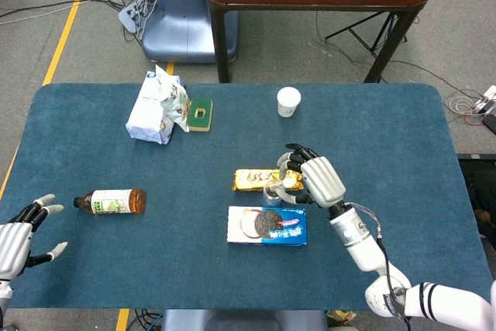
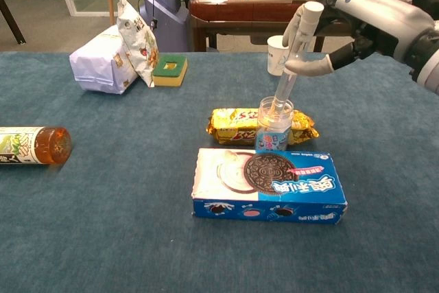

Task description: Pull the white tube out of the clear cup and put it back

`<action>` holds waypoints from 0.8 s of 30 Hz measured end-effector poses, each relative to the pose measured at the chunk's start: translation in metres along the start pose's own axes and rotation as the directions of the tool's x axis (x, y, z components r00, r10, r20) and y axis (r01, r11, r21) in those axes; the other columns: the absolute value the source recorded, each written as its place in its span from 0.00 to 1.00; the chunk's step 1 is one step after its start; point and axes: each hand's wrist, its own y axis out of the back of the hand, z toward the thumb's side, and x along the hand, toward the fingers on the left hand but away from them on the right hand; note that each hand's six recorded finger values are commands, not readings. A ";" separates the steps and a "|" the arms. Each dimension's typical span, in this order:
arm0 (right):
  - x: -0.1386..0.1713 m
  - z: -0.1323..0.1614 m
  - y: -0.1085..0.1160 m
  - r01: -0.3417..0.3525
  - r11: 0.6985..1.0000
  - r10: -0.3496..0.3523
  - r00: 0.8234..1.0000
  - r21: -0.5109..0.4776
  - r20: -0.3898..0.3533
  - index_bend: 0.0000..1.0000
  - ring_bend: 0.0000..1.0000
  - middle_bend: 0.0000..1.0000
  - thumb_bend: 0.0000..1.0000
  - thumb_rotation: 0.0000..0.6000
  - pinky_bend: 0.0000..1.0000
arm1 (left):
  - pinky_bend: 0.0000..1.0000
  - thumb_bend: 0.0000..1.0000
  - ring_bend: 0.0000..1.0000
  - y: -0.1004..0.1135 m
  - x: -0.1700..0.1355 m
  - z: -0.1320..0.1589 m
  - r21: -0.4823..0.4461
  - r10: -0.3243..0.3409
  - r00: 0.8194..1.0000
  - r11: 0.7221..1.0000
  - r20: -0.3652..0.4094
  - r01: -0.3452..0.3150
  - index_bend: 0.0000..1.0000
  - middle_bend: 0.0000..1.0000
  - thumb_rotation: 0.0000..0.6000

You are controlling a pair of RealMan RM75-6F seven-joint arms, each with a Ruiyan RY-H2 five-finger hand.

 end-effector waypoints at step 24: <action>0.010 -0.003 0.031 0.095 0.995 -0.095 0.995 -0.029 -0.025 0.70 0.38 0.58 0.47 1.00 0.41 | 0.39 0.21 0.20 -0.005 0.001 0.002 0.011 -0.016 1.000 1.000 0.002 0.016 0.28 0.15 1.00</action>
